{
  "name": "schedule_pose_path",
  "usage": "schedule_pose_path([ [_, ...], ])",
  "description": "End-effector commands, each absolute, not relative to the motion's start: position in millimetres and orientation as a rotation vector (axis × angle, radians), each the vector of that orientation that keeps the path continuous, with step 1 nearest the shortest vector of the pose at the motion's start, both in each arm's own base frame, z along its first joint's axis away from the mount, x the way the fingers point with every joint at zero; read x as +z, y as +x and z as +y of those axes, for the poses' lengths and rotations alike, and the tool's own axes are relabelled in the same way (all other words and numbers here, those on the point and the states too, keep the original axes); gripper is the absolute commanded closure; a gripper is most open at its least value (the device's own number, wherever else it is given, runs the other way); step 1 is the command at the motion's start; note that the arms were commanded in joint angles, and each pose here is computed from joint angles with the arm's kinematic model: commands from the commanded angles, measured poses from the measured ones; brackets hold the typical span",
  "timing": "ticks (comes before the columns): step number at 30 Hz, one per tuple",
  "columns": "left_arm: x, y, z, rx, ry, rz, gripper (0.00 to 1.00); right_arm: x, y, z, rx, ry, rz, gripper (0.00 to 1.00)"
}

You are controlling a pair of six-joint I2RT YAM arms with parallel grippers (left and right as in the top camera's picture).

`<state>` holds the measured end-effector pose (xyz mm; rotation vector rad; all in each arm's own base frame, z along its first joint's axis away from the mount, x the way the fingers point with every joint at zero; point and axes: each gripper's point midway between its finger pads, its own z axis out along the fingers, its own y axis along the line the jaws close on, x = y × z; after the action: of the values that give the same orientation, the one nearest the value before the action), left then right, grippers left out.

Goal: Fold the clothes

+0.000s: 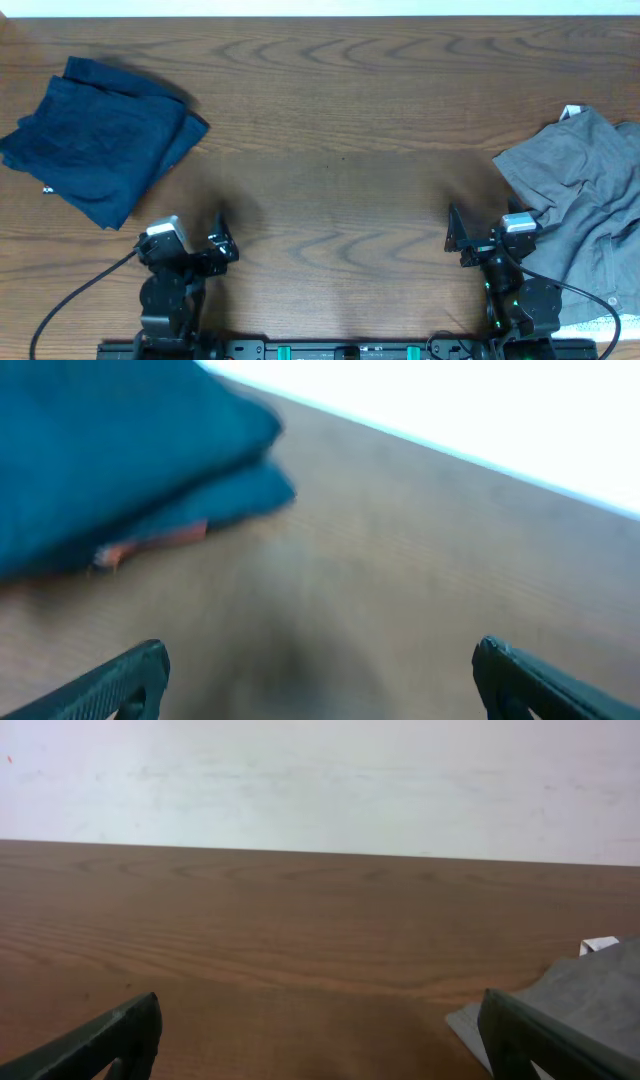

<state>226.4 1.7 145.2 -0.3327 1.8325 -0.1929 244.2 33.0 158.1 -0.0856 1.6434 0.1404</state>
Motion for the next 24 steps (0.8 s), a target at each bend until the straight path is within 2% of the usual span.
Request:
schedule_pose_path([
  [1,149,237,8,-0.179,-0.332,1.725,0.02,157,244,32,0.147,-0.076,1.642,0.01],
  [7,158,245,13,-0.129,-0.283,1.615,0.02,158,244,32,0.147,-0.076,1.642,0.01],
  [12,137,243,9,-0.131,-0.266,1.707,0.02,157,244,32,0.147,-0.076,1.642,0.01],
  [24,136,244,3,-0.161,-0.241,1.714,0.02,157,244,32,0.147,-0.076,1.642,0.01],
])
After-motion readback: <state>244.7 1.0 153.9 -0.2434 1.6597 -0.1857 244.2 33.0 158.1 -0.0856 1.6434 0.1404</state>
